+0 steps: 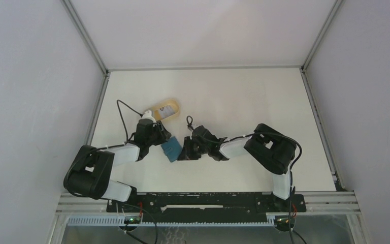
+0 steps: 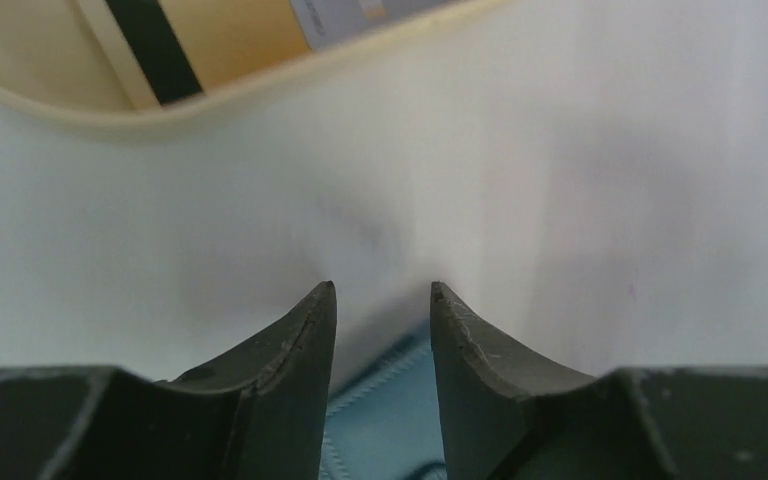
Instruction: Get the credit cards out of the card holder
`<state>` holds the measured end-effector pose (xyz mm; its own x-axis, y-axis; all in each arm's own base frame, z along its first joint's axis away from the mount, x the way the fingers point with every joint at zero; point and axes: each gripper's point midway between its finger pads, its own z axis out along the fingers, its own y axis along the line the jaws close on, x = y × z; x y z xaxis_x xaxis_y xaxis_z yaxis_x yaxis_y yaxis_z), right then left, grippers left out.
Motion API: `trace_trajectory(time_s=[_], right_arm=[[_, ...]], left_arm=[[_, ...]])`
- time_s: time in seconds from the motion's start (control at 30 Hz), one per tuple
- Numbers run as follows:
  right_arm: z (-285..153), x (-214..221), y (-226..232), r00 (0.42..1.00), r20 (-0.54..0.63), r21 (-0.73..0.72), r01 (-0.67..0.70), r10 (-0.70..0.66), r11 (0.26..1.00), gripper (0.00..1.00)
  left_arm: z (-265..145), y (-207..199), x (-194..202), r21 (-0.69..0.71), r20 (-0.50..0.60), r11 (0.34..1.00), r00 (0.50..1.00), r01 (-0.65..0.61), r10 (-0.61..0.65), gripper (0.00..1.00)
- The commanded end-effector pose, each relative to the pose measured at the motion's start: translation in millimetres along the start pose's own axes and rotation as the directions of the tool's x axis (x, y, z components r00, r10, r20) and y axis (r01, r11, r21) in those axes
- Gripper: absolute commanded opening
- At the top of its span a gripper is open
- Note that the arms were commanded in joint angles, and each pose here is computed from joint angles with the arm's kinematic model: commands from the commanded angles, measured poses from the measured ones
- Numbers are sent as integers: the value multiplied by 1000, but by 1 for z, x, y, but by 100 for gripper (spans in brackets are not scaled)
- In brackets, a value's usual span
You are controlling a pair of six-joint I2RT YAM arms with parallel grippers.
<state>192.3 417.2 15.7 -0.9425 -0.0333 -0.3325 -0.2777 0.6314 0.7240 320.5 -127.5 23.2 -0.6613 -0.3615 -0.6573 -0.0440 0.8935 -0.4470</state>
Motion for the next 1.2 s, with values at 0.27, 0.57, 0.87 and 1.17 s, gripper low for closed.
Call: trace_trajectory(time_s=[0.27, 0.57, 0.87, 1.17], right_arm=[[-19, -69, -8, 991, 130, 1, 37, -37, 999, 27], [-29, -114, -3, 979, 193, 3, 60, -59, 998, 28], [-31, -151, 5, 967, 239, 2, 86, -84, 996, 31], [-34, -175, 14, 955, 248, -10, 171, -164, 985, 49]], left_arm=[[-27, -34, 38, 114, -24, 993, 999, 32, -30, 45], [-51, -55, 55, 208, -39, 976, 998, 60, -53, 44], [-59, -72, 71, 258, -87, 964, 995, 72, -51, 44], [-69, -104, 70, 337, -99, 938, 994, 82, -51, 45]])
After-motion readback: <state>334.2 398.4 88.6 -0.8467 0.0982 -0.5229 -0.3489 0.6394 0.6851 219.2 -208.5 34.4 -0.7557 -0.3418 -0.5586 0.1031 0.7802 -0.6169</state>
